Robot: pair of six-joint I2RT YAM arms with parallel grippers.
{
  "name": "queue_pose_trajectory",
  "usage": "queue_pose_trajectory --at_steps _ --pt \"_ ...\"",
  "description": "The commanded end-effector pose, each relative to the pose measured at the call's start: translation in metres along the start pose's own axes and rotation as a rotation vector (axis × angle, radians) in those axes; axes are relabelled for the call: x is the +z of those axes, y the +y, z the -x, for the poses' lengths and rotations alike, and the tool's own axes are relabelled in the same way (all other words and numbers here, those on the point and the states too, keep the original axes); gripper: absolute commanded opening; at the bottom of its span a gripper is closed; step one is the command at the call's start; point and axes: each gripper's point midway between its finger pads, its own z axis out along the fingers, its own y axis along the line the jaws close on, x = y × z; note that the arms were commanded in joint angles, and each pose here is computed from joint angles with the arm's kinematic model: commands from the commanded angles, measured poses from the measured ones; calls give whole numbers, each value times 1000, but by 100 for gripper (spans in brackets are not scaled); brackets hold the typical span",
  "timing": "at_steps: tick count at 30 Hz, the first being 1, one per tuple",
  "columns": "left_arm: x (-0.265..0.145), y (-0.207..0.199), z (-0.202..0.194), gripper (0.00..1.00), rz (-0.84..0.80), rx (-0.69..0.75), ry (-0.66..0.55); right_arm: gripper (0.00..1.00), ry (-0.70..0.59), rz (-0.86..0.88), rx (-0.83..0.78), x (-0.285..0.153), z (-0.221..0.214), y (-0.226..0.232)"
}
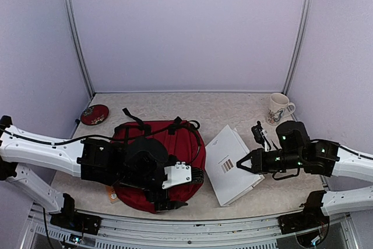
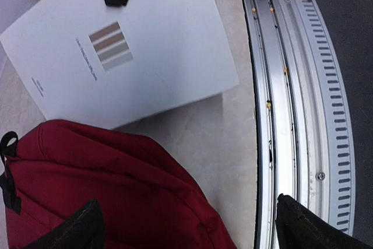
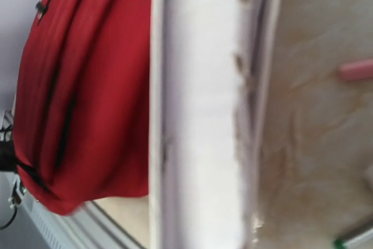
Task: Pack the student bag
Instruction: Pick up the student bag from the center of the board.
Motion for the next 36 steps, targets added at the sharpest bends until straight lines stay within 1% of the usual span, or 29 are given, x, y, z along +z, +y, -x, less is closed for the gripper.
queue_pose_trajectory --at_steps 1,3,7,10,12,13,14,16,18,19,20,22,26,29,31,33,36 --pt "0 -18 -81 99 10 2 352 10 -42 -19 -53 -12 18 1" --pt "4 -22 -98 99 18 18 432 10 -36 -32 -68 -12 21 0" --pt "10 -27 -115 99 57 79 534 11 -24 -47 -110 -10 29 6" --pt "8 -5 -136 99 196 135 635 13 -20 -51 -140 -8 35 9" --pt "6 14 -140 99 294 156 677 13 -16 -50 -155 -7 37 12" --pt "6 19 -139 97 320 155 683 12 -15 -45 -166 -8 38 15" --pt "6 20 -134 91 323 148 677 12 -13 -44 -171 -8 39 16" --pt "8 18 -119 66 310 132 637 12 -12 -47 -189 -11 41 18" --pt "7 19 -108 32 311 127 599 11 -18 -50 -209 -16 44 22" --pt "5 22 -104 19 322 123 584 11 -21 -52 -221 -18 46 23" --pt "2 25 -98 9 334 113 571 11 -22 -52 -236 -21 47 25" --pt "-5 34 -80 1 348 79 529 11 -27 -64 -269 -27 52 29" --pt "-27 67 -36 0 395 -38 388 10 -51 -113 -366 -42 67 34" --pt "-47 115 -12 0 445 -174 276 9 -111 -130 -481 -55 84 45" --pt "-60 147 1 0 486 -226 215 8 -156 -127 -555 -64 97 56" --pt "-72 170 17 0 492 -261 146 8 -182 -143 -622 -71 106 61" --pt "-81 184 46 0 438 -261 41 8 -189 -170 -705 -75 113 64"
